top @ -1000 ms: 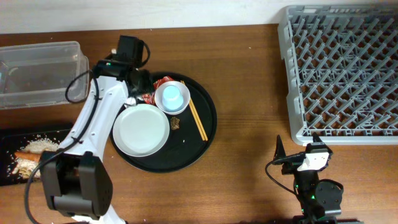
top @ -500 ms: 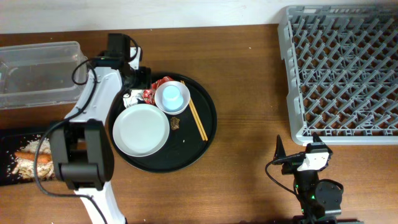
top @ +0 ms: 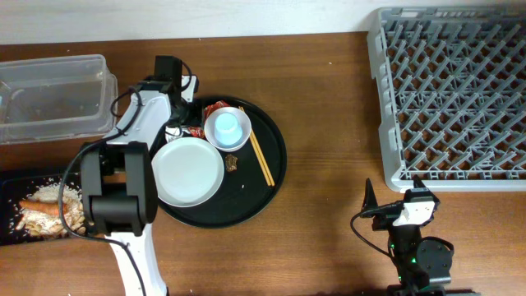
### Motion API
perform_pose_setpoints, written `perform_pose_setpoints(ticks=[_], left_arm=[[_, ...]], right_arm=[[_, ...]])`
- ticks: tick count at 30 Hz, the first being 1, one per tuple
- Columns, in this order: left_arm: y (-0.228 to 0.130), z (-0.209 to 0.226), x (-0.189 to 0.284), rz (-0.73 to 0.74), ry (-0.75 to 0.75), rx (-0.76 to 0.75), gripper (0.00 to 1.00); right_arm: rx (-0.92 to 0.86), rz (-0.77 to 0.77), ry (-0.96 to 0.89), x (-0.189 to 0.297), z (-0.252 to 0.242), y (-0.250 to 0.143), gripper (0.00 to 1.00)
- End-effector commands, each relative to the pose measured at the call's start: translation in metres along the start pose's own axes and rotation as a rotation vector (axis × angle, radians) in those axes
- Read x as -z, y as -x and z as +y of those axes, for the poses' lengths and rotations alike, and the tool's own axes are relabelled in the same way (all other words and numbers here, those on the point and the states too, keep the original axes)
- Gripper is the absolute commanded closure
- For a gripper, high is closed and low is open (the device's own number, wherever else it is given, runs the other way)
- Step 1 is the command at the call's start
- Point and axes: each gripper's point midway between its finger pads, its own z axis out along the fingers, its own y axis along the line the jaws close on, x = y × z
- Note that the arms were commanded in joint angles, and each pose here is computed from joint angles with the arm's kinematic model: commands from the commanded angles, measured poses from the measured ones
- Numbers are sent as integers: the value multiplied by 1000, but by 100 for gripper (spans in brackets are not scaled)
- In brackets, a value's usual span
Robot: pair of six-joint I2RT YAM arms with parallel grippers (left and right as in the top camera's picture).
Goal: Sort waste into correct bins and load items into the dishwasher rack
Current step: 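Lower the left gripper and grasp the red snack wrapper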
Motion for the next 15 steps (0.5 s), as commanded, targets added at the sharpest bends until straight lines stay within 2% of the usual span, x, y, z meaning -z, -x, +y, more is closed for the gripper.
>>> perform_pose_setpoints(ticks=[1,4,8,13,15], left_arm=[[4,-12,0,-7,-26,-24,52],[8,-17,10,-24,-26,-36,54],[7,-17,15,-19,-18,-35,70],[6,-19,22,-15,-19,-37,79],[9,-19,32,-34,-16,-39,80]], right_arm=[[7,4,-3,0,0,-3,2],[7,4,-3,0,0,-3,2],[7,4,-3,0,0,-3,2],[7,4,-3,0,0,-3,2],[7,4,-3,0,0,-3,2]])
